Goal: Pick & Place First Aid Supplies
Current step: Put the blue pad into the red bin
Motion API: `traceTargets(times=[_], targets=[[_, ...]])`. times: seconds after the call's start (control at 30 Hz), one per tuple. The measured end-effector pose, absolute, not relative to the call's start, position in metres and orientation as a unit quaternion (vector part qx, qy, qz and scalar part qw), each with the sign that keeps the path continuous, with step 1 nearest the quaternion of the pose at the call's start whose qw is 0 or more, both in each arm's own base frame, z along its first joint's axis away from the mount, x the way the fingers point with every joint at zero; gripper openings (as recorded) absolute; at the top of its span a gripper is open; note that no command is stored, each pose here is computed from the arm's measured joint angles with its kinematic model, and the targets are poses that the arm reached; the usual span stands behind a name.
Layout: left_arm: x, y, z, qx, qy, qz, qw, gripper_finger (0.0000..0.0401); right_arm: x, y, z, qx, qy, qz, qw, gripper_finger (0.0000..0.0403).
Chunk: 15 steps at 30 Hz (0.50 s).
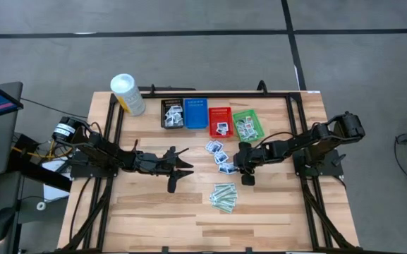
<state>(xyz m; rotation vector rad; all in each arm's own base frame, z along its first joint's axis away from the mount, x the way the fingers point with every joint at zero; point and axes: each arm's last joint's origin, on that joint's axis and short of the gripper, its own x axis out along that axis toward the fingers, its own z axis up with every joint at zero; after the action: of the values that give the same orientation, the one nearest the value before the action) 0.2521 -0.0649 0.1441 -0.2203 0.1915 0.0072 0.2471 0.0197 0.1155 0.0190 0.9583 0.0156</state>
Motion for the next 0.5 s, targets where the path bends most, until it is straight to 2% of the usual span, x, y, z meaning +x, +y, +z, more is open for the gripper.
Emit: traceTargets(times=[0.5], targets=[[0.2521, -0.0649, 0.1441, -0.11, 0.096, 0.004, 0.989, 0.0112, 0.2485, 0.0203, 0.1165, 0.037, 0.453, -0.005, 0.89, 0.0092]])
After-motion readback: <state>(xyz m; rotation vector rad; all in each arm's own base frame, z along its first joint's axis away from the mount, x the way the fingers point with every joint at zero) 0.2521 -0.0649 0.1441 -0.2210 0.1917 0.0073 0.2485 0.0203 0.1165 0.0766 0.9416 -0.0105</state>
